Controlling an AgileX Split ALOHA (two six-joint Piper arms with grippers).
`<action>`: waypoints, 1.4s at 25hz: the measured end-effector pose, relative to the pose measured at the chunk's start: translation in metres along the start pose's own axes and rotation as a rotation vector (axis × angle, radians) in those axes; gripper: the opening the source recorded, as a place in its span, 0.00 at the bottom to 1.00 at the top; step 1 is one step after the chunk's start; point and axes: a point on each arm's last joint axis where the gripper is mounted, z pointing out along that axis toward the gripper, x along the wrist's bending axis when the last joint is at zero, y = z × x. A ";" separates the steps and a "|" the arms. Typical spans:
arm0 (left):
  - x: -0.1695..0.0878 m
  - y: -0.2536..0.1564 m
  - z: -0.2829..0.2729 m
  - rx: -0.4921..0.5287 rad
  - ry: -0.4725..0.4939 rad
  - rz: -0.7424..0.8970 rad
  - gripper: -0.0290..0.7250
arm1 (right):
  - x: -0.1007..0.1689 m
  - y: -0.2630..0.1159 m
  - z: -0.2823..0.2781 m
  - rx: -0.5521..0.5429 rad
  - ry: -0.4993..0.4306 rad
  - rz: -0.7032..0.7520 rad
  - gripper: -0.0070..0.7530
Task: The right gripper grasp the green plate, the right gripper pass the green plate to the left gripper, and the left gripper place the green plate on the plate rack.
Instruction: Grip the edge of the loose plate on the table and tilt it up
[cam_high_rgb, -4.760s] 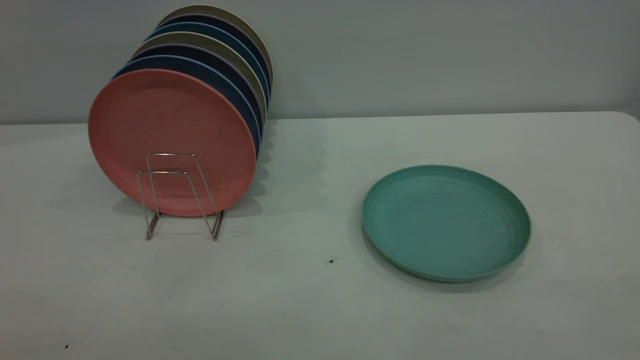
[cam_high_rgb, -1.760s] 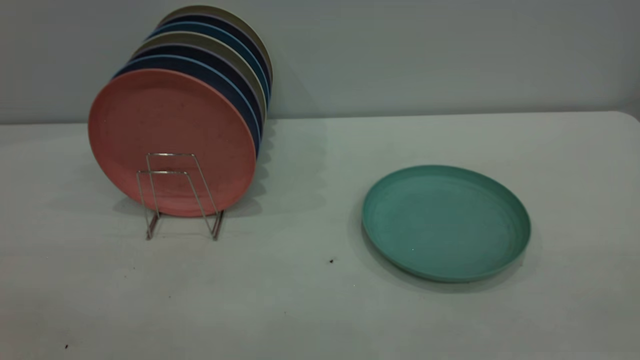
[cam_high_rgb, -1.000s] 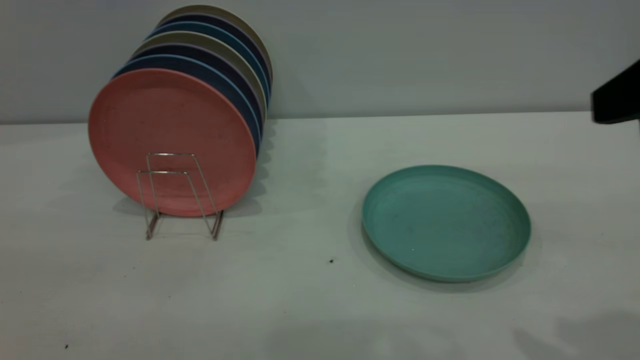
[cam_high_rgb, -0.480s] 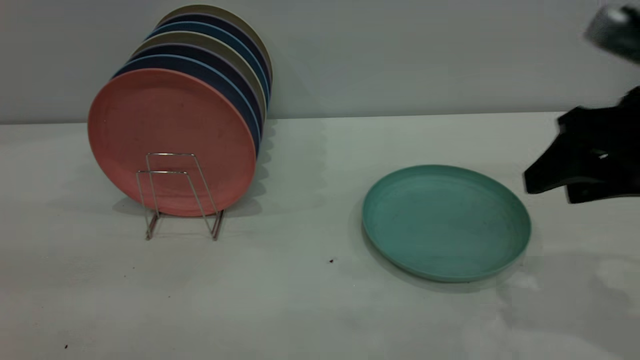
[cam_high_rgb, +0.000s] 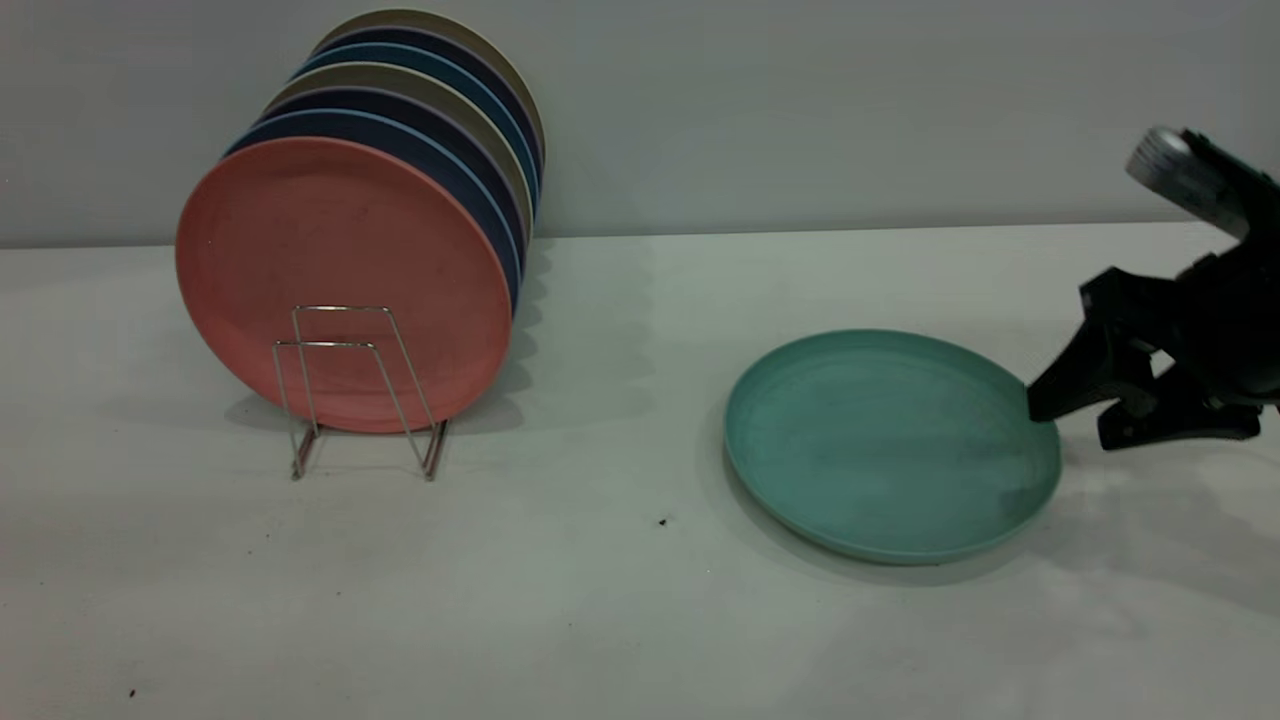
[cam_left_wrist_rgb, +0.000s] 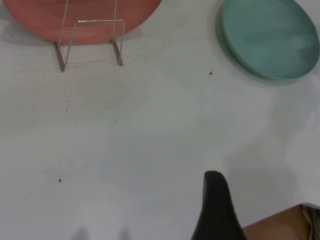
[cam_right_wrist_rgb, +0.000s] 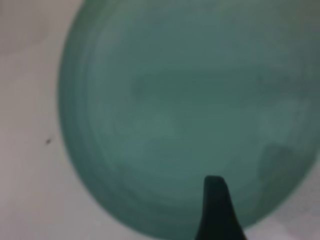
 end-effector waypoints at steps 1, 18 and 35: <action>0.000 0.000 0.000 0.000 0.000 0.000 0.76 | -0.003 0.001 0.002 0.003 -0.004 -0.010 0.71; 0.000 0.000 0.000 0.005 -0.002 0.000 0.76 | -0.023 -0.003 0.039 0.048 -0.008 0.005 0.71; 0.000 0.000 0.000 -0.002 0.001 -0.001 0.76 | -0.026 -0.006 0.057 0.046 0.015 0.083 0.43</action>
